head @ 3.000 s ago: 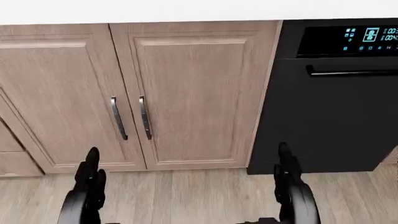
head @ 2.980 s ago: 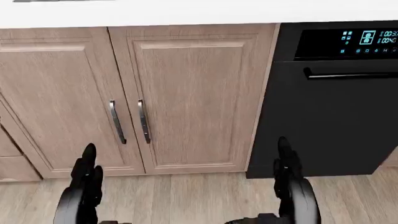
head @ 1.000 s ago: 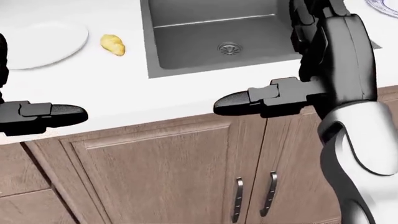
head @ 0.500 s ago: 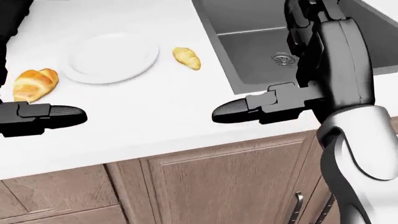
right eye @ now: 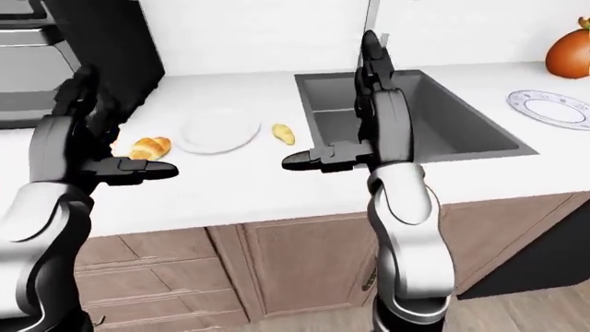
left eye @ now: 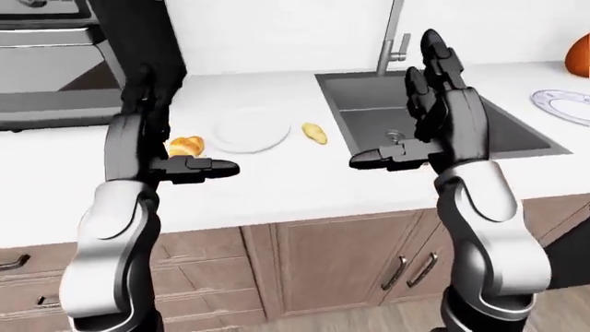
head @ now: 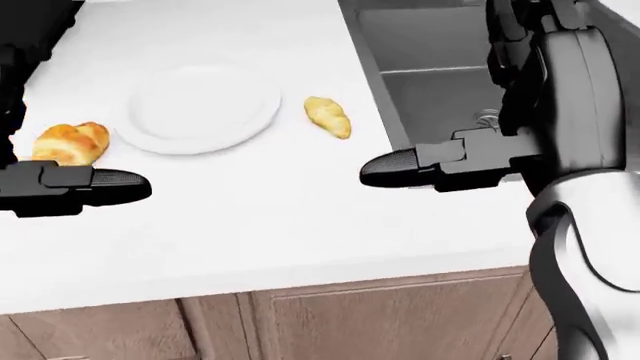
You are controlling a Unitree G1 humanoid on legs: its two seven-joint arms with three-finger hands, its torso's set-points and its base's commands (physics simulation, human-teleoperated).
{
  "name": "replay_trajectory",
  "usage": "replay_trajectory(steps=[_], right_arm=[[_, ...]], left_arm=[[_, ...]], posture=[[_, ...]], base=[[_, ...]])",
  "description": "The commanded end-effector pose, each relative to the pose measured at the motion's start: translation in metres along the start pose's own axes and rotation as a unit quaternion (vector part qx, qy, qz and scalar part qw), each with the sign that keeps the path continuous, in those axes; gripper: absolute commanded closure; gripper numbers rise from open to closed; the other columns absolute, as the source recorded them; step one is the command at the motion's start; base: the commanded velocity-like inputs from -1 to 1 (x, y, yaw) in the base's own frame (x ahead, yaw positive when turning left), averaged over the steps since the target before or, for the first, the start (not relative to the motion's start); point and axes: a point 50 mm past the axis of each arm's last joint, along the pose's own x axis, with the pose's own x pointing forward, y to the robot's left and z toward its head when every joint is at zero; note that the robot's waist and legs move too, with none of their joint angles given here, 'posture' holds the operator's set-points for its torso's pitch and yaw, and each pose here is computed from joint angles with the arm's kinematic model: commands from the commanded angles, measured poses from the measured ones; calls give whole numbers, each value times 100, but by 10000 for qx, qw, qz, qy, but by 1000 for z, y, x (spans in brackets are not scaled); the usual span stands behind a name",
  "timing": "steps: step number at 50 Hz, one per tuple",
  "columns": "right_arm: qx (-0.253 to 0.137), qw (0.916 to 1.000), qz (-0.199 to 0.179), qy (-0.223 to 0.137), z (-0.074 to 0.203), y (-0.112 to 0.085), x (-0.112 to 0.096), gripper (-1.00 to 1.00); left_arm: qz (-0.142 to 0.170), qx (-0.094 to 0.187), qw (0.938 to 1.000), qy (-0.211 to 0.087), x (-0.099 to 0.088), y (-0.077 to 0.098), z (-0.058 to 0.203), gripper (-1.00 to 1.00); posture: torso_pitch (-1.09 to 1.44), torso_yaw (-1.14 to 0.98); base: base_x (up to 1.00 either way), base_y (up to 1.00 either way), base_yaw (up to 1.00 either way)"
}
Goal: Place the pastries on the plates.
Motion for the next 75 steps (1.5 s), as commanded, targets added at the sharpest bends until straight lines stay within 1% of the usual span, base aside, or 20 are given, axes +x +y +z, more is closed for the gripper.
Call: replay_trajectory(steps=[1,4,5,6,12,13,24,34,40,42,43,48,50,51,52,55,60,62,67,75], right_arm=[[12,9994,125,-338,13,4,1,-100],[29,9994,121,-310,13,4,0,-100],[75,9993,183,-303,14,5,0,-100],[-37,9995,171,-256,13,5,0,-100],[-1,9997,80,-247,11,3,0,-100],[-50,9997,98,-231,10,3,0,-100],[8,9993,93,-355,11,1,-2,-100],[124,9991,130,-381,11,2,-2,-100],[258,9992,-12,-316,11,-1,0,-100],[178,9992,7,-348,11,-1,0,-100],[317,9989,6,-345,12,-1,0,-100],[246,9990,27,-361,11,-1,0,-100],[396,9987,-52,-303,9,-2,0,-100],[229,9992,-34,-337,10,-1,0,-100],[277,9991,-49,-318,9,-1,0,-100],[161,9992,-19,-353,10,-1,-1,-100],[225,9991,-56,-348,10,-1,-1,-100],[162,9993,-75,-340,10,-3,-2,-100],[127,9993,-223,-268,10,-10,-3,-100],[-98,9986,-509,-122,13,-26,-9,-100]], left_arm=[[160,71,9994,-314,0,6,13,-100],[165,79,9993,-317,-1,6,14,-100],[171,89,9993,-328,0,7,14,-100],[156,98,9993,-339,0,6,15,-100],[114,82,9994,-325,0,4,12,-100],[118,77,9994,-325,0,4,12,-100],[70,73,9994,-325,-1,2,10,-100],[66,98,9994,-319,-1,2,10,-100],[66,105,9994,-320,-1,3,11,-100],[70,119,9994,-323,0,3,12,-100],[72,114,9994,-331,0,3,13,-100],[61,121,9994,-321,0,3,11,-100],[83,115,9994,-321,0,4,10,-100],[83,113,9994,-317,0,4,10,-100],[86,118,9994,-316,0,4,10,-100],[88,112,9994,-310,-1,4,10,-100],[90,131,9994,-295,-1,4,9,-100],[88,128,9995,-290,-1,4,9,-100],[86,130,9995,-274,-2,4,7,-100],[70,148,9996,-249,-1,4,6,-100]], posture=[[0,0],[0,0],[0,0],[0,0],[0,0],[0,0],[0,0],[0,0],[0,0],[0,0],[0,0],[0,0],[0,0],[0,0],[0,0],[0,0],[0,0],[0,0],[0,0],[0,0]], base=[[0,0,79],[0,0,79],[0,0,80],[0,0,74],[0,4,0],[0,0,0],[27,19,0],[58,17,0],[25,0,0],[0,0,0],[0,0,0],[0,-12,0],[1,-25,0],[0,0,0],[0,0,0],[0,0,0],[0,0,0],[0,0,0],[0,0,0],[0,0,0]])
